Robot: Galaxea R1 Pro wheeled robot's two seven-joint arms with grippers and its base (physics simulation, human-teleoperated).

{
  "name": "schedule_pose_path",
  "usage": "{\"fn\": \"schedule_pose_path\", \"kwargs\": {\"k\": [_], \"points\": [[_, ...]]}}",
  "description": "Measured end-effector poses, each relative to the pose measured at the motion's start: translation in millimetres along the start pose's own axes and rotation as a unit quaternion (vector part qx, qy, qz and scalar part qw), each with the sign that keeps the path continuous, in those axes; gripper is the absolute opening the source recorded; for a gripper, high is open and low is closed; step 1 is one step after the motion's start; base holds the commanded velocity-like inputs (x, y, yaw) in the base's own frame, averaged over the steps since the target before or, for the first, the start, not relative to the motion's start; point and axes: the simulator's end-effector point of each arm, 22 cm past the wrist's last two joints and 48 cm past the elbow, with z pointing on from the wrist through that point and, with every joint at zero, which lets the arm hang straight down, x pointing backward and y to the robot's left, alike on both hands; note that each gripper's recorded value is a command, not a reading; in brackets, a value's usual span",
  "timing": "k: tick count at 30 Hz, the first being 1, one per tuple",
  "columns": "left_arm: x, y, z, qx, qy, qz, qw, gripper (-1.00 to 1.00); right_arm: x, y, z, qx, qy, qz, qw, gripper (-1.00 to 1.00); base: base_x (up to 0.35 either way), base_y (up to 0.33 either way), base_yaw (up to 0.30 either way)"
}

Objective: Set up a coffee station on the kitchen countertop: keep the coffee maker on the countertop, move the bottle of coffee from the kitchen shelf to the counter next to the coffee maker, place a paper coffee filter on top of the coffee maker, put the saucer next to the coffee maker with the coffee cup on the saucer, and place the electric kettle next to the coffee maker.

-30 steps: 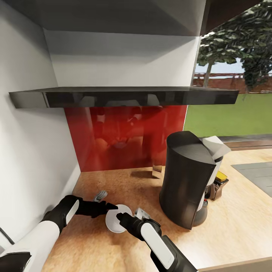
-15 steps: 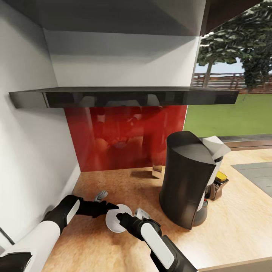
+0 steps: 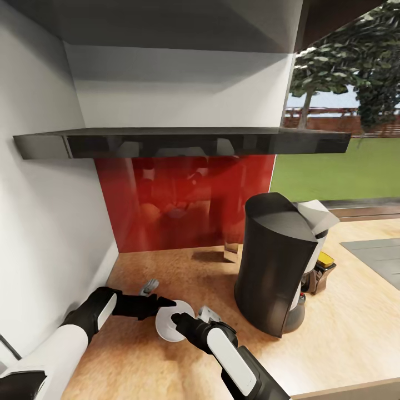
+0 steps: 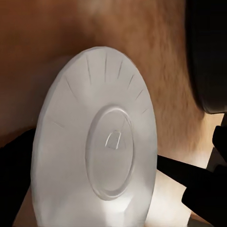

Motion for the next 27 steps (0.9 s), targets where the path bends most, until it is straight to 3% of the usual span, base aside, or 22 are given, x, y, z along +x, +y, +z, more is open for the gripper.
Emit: {"fn": "schedule_pose_path", "kwargs": {"k": [7,18,19,27], "points": [[1.1,-10.2,-1.4,0.025,0.003,0.002,0.9997,1.0,0.0,0.1,0.0,0.0,0.0,0.0,1.0,1.0,0.0,0.0,0.0],[4.2,-10.5,-1.5,0.026,0.01,-0.009,0.9996,1.0,0.0,0.5,-0.1,-0.001,0.0,-0.001,1.0,1.0,0.0,0.0,0.0],[4.2,-10.5,-1.5,0.026,0.01,-0.009,0.9996,-1.0,0.1,0.6,-0.1,-0.001,0.0,-0.001,1.0,1.0,0.0,0.0,0.0],[5.9,-9.5,-1.3,0.024,0.013,-0.011,0.9996,-1.0,0.0,0.3,0.0,0.0,0.0,0.0,1.0,1.0,0.0,0.0,0.0]]}}
